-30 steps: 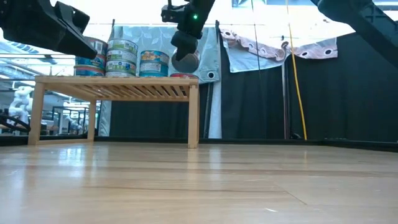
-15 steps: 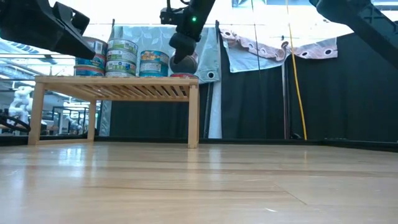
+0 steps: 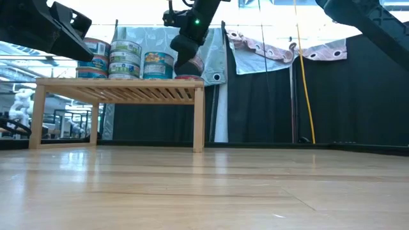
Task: Stack canned seafood by type on shelf
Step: Stack the left red can on top of the other red can, then stack the red can on top of the other red can
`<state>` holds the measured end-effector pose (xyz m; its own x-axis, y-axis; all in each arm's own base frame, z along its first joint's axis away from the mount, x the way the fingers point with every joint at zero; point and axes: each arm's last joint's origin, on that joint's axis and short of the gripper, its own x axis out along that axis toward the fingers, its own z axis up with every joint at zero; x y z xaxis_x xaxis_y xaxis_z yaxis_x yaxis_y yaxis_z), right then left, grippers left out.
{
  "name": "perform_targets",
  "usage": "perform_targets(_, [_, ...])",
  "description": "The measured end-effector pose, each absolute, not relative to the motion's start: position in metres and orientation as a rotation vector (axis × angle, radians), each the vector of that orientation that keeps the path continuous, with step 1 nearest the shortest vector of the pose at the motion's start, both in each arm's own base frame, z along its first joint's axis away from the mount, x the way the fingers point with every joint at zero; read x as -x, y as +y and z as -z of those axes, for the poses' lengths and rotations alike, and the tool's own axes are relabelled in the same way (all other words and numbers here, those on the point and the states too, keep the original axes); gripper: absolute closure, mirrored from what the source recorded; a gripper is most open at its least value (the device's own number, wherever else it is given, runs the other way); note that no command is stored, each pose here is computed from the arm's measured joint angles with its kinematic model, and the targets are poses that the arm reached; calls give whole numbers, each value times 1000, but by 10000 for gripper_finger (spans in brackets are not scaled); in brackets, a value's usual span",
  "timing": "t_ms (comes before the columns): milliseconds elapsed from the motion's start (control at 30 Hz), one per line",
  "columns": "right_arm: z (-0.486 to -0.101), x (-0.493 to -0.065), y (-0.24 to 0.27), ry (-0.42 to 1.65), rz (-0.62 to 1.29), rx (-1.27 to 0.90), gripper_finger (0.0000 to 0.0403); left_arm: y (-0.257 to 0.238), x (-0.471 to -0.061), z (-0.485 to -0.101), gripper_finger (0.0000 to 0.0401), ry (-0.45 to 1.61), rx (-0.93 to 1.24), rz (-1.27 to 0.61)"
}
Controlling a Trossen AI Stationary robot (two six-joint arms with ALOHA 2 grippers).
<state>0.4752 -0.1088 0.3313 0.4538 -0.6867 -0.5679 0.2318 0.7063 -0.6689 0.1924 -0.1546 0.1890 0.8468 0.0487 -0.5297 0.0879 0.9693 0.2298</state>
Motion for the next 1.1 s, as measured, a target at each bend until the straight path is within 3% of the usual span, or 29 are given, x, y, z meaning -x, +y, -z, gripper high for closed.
perform_targets(400, [-332, -474, -107, 915, 582, 472, 104, -154, -192, -188, 390, 580, -244, 35])
perform_targets(567, [-346, -471, -93, 878, 580, 491, 86, -154, -191, -187, 390, 590, -238, 30])
perform_targets(800, [-387, -428, -75, 909, 610, 431, 101, -151, -187, -179, 390, 619, -221, 20])
perform_targets(1100, [-371, -405, -111, 1081, 566, 190, 191, -159, -181, -177, 390, 597, -177, 57])
